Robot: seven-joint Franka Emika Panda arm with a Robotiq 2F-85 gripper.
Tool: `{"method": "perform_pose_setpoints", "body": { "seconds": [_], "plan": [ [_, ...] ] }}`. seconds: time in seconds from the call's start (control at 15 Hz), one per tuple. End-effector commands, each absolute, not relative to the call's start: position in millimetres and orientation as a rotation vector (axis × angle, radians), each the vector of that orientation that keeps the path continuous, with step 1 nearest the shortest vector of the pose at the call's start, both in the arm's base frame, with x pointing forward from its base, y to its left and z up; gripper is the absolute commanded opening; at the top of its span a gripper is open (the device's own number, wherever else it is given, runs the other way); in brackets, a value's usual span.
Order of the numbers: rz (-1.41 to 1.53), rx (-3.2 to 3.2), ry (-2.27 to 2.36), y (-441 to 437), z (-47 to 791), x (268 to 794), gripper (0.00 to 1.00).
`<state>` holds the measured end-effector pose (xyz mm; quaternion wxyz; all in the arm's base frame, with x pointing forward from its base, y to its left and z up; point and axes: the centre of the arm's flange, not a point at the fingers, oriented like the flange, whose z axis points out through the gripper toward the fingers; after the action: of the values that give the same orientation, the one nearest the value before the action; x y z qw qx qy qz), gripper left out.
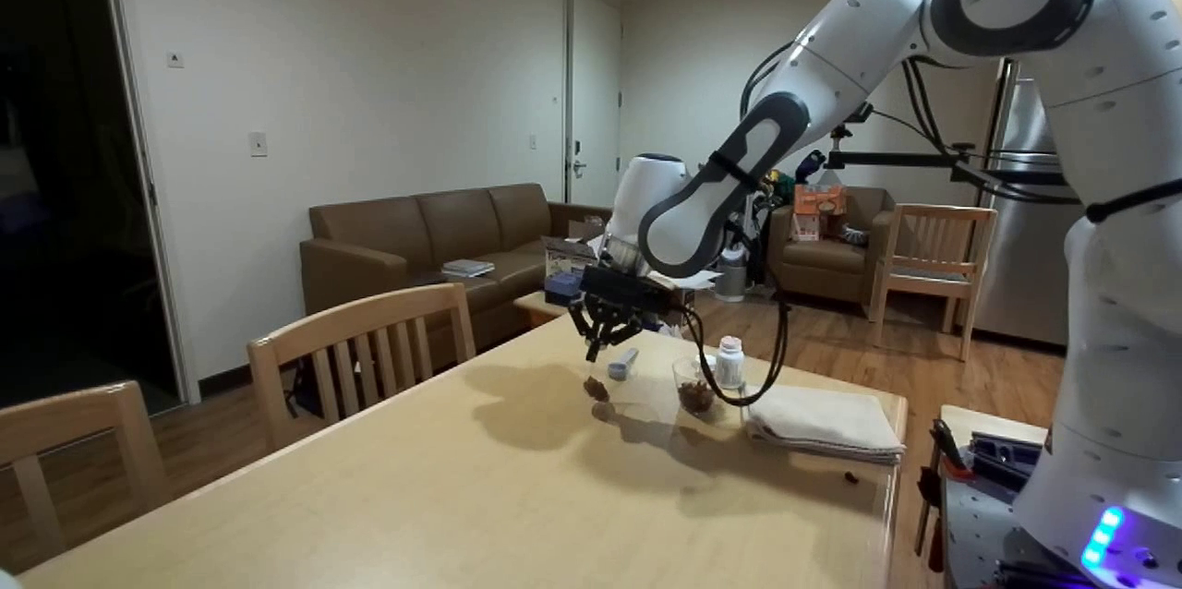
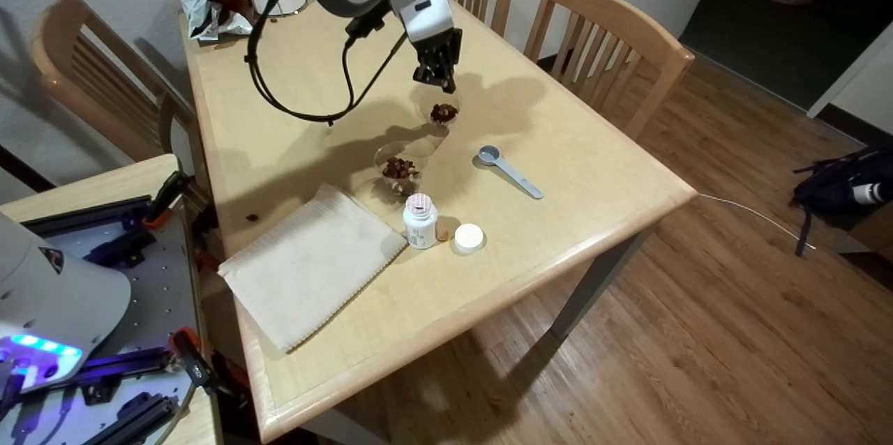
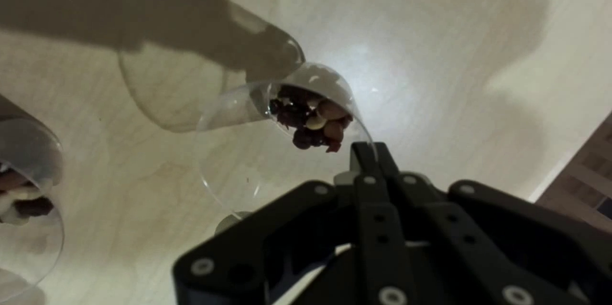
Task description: Take the grey measuring spoon out of the cup on the left, pour the contents in the cup on the left into the cup on the right
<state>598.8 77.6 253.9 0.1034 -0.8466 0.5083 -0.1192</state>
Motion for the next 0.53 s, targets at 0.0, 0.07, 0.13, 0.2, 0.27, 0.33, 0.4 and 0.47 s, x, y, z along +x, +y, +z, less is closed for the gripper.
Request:
{"method": "perform_pose_setpoints", "body": {
  "seconds": [0.0,0.07,0.13,0.2,0.27,0.33,0.4,0.47],
  "plan": [
    [-0.341,-2.32,1.408,63,276,570,0.0],
    [-0.345,-2.27,1.389,64,279,567,0.0],
    [-0.343,-2.223,1.365,66,284,562,0.0],
    [-0.341,-2.183,1.343,69,287,561,0.0],
    [-0.324,-2.168,1.33,72,293,558,0.0],
    [-0.316,-2.18,1.315,75,300,554,0.0],
    [-0.303,-2.185,1.295,74,306,549,0.0],
    [-0.295,-2.187,1.292,70,308,546,0.0]
  ]
}}
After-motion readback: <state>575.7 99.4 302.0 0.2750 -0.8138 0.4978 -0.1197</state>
